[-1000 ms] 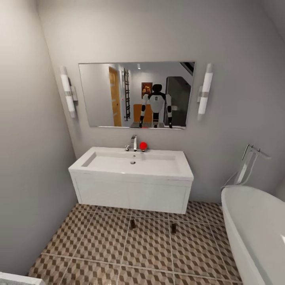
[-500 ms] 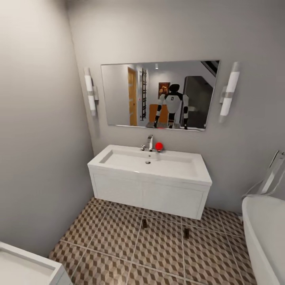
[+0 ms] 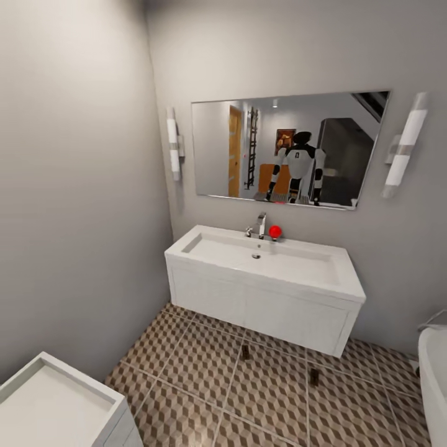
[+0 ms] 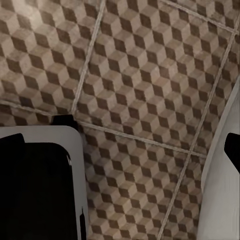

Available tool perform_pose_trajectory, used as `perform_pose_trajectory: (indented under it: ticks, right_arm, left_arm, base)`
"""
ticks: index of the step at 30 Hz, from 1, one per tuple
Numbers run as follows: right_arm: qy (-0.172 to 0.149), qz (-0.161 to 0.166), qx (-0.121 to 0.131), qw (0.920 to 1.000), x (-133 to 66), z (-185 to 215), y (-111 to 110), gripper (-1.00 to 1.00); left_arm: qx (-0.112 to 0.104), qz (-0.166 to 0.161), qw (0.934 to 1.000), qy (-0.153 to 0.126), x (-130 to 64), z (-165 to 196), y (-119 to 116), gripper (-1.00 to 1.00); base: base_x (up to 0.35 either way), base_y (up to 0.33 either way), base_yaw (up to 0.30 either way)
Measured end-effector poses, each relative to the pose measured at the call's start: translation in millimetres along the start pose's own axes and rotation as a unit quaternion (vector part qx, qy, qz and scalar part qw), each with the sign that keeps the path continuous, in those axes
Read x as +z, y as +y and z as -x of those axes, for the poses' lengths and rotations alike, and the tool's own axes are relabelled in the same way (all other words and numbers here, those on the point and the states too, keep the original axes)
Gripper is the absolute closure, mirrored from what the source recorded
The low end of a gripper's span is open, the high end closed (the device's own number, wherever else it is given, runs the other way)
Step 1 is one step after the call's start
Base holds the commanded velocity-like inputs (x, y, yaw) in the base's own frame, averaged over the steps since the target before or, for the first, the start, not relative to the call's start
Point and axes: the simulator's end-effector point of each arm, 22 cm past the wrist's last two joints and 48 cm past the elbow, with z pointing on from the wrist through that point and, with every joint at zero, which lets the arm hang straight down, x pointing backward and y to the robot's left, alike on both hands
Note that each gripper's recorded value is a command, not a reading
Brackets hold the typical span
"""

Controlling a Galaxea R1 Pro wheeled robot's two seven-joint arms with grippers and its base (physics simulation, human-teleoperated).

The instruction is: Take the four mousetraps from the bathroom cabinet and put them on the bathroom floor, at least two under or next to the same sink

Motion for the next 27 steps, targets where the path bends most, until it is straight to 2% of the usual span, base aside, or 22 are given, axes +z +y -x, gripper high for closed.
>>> perform_pose_trajectory:
  ticks: [27]
  right_arm:
    - [0.004,0.0,0.0,1.0,0.0,-1.9,-0.1,-1.0]
  left_arm:
    - [0.0,0.002,1.0,-0.002,0.1,0.5,2.8,-1.0]
  base:
    - [0.0,0.0,0.276]
